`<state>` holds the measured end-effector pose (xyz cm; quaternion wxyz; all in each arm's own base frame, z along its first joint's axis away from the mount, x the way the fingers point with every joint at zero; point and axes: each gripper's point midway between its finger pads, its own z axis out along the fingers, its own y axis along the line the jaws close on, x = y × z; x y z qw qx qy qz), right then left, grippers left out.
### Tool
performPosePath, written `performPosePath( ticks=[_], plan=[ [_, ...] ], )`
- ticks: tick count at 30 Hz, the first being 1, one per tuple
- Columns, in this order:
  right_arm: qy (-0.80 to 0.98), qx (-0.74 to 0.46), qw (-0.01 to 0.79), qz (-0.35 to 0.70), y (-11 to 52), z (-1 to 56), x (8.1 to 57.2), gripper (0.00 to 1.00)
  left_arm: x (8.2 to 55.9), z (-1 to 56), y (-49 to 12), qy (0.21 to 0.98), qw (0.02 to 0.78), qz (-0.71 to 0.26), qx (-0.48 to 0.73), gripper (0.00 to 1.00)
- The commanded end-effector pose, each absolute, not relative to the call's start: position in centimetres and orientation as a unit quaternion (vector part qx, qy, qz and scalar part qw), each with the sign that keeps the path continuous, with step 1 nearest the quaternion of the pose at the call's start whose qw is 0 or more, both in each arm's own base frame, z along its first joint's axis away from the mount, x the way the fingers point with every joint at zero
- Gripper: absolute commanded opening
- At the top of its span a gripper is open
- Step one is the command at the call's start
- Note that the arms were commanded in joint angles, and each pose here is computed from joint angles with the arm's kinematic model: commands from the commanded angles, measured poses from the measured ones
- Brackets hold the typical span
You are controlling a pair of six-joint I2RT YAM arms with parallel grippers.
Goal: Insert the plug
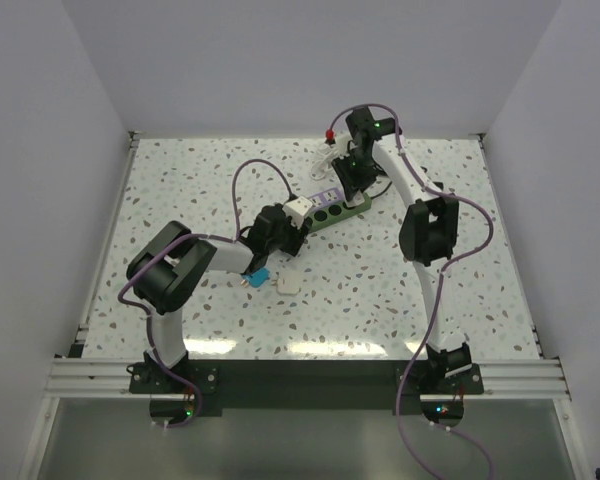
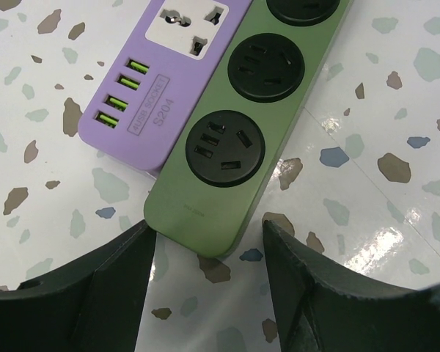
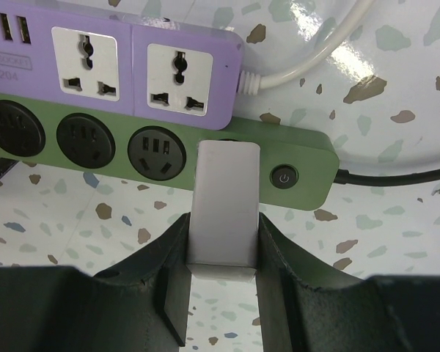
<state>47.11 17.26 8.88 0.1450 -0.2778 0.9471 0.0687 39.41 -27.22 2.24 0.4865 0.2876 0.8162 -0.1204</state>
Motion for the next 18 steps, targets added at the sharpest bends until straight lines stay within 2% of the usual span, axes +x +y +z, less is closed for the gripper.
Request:
performPosePath(
  ticks=[1, 11, 14, 15, 18],
  plan=[
    [0.944, -0.277, 0.164, 0.071, 17.5, 9.1, 48.4, 0.0, 39.4, 2.8, -28.1, 0.801, 0.496, -0.123, 0.313, 0.65],
    [0.942, -0.279, 0.172, 0.07, 17.8, 8.0, 49.3, 0.0, 38.7, 2.3, -29.5, 0.783, 0.493, -0.132, 0.355, 0.54],
    [0.942, -0.281, 0.173, 0.065, 17.7, 7.8, 49.5, 0.0, 38.5, 2.3, -30.3, 0.776, 0.496, -0.129, 0.367, 0.44],
    [0.942, -0.283, 0.17, 0.063, 17.6, 7.7, 49.5, 0.0, 38.5, 2.2, -30.5, 0.776, 0.496, -0.127, 0.369, 0.31],
    [0.941, -0.286, 0.17, 0.068, 17.8, 7.8, 49.5, 0.0, 38.1, 2.2, -31.4, 0.766, 0.498, -0.125, 0.386, 0.26]
  ],
)
